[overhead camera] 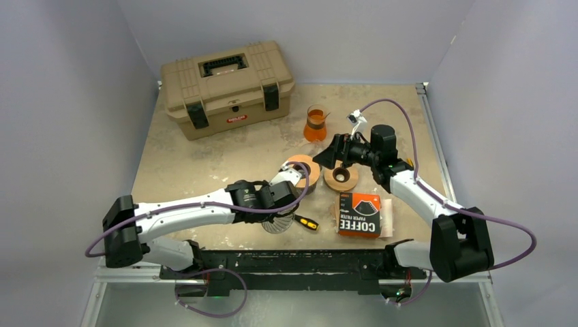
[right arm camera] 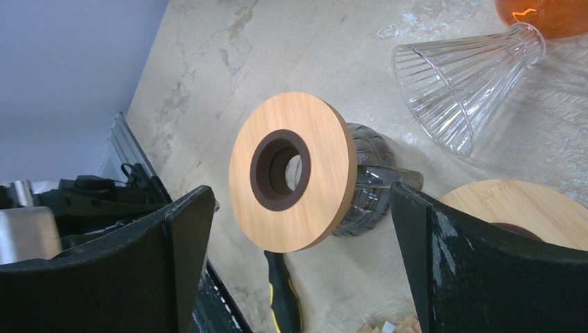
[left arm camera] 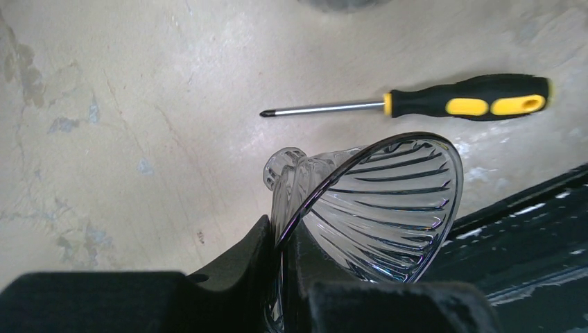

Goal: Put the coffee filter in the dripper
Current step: Pick up the coffee dripper from the center of the board.

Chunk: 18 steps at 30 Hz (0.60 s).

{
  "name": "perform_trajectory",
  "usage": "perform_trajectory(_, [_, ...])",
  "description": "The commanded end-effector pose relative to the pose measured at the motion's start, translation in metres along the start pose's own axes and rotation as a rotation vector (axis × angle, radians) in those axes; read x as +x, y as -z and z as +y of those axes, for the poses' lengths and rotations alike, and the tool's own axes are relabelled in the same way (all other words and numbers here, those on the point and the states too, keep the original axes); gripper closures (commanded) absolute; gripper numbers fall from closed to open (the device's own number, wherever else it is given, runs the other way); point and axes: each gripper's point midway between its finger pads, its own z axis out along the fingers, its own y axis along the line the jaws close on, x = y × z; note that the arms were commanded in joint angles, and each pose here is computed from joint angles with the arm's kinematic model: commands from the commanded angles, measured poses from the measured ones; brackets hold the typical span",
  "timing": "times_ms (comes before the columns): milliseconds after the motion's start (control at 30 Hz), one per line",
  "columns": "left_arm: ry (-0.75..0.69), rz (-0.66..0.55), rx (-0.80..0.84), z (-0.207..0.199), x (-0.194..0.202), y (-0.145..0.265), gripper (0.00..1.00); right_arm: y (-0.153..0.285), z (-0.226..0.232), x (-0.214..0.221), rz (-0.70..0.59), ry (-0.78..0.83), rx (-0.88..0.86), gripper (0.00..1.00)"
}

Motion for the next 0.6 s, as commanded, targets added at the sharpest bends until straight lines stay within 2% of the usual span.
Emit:
perform_trajectory(0, [0.083,-0.164,0.12,-0.011,-0.045,0.028,1.0,0.002,0.009,-0.008,-0.018,0.037,-0.029,0.01])
perform_trajectory(400, [0.275,-0.332,0.342,-0.004,-0.096,0.054,1.0,0.006,0.01,-0.016,-0.038,0.069,-0.01,0.01])
perform_trajectory(567, [0.337,-0.385,0.356,0.005,-0.11,0.057,1.0,0.008,0.013,-0.018,-0.038,0.086,-0.009,0.01])
